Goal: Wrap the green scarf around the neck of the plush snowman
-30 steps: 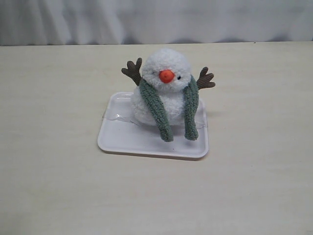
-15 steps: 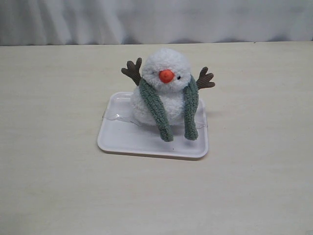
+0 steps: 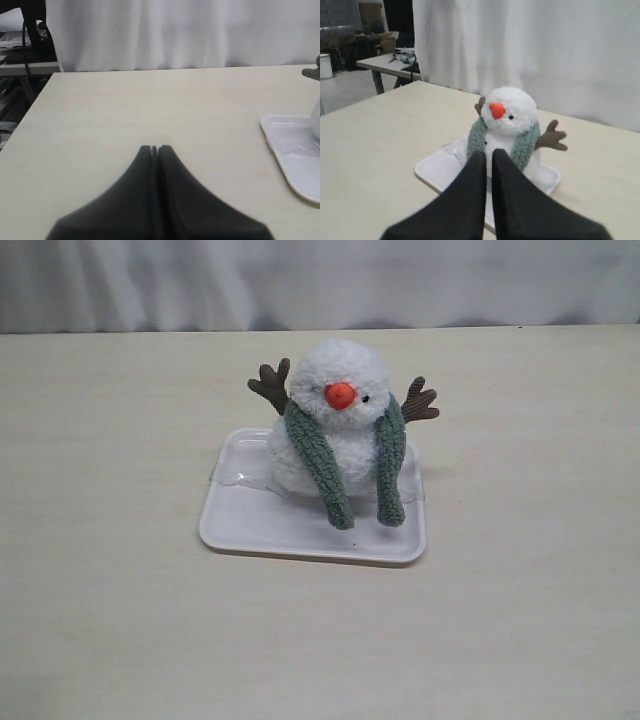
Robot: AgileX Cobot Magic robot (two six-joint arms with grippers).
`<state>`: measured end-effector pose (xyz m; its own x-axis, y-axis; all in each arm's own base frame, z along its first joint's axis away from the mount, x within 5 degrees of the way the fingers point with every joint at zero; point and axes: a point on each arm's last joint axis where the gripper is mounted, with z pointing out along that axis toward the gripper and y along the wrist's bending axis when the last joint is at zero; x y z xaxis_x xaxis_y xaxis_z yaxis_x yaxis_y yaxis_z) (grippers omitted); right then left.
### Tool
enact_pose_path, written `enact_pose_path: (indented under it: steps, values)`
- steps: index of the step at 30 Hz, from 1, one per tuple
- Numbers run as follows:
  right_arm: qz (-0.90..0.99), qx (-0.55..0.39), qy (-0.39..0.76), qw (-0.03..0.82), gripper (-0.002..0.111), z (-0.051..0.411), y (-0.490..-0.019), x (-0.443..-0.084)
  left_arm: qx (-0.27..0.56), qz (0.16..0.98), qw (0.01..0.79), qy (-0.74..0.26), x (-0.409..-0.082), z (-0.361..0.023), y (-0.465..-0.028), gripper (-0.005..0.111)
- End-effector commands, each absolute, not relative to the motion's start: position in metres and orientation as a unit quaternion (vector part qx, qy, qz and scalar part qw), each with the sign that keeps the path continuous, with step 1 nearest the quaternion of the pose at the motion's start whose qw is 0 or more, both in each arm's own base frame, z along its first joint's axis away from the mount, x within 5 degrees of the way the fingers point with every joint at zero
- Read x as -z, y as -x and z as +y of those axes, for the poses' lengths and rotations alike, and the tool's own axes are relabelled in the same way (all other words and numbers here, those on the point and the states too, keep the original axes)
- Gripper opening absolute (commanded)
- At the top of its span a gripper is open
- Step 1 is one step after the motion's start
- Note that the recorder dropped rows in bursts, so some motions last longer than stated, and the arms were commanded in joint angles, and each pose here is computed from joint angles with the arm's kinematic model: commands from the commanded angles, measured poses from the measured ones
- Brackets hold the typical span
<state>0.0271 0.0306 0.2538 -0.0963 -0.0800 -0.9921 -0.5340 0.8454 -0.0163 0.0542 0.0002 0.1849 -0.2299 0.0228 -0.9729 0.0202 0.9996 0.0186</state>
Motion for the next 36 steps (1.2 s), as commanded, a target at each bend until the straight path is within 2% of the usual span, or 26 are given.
enact_pose_path:
  steps: [1, 4, 12, 15, 17, 19, 21, 24, 31, 36]
  values:
    - [0.759, -0.140, 0.177, 0.610, 0.004, 0.029, -0.037, -0.222, -0.001, 0.782, 0.624, -0.015, -0.185, 0.000, -0.054, 0.000]
    - [0.781, -0.115, 0.136, 0.599, 0.004, 0.025, -0.044, -0.201, -0.001, 0.782, 0.624, -0.015, -0.185, 0.000, -0.054, 0.000]
    - [0.782, -0.103, 0.134, 0.600, 0.004, 0.024, -0.045, -0.197, -0.001, 0.782, 0.624, -0.015, -0.185, 0.000, -0.054, 0.000]
    - [0.776, -0.044, 0.160, 0.608, 0.004, 0.019, -0.047, -0.197, -0.001, 0.782, 0.624, -0.015, -0.185, 0.000, -0.054, 0.000]
    - [0.771, 0.044, 0.208, 0.601, 0.004, 0.011, -0.049, -0.195, -0.001, 0.782, 0.624, -0.015, -0.185, 0.000, -0.054, 0.000]
    - [0.770, 0.071, 0.223, 0.594, 0.004, 0.009, -0.050, -0.189, -0.002, 0.782, 0.624, -0.015, -0.185, 0.000, -0.054, 0.000]
    - [0.771, 0.072, 0.222, 0.592, 0.004, 0.009, -0.052, -0.179, -0.002, 0.782, 0.624, -0.015, -0.185, 0.000, -0.054, 0.000]
    - [0.744, 0.079, 0.209, 0.630, 0.004, 0.009, -0.054, -0.188, -0.002, 0.782, 0.624, -0.015, -0.185, 0.000, -0.054, 0.000]
    - [0.740, 0.092, 0.219, 0.629, 0.004, 0.008, -0.054, -0.188, -0.002, 0.782, 0.624, -0.015, -0.185, 0.000, -0.054, 0.000]
    - [0.759, 0.032, 0.144, 0.635, 0.004, 0.008, -0.054, -0.188, -0.002, 0.782, 0.624, -0.015, -0.185, 0.000, -0.054, 0.000]
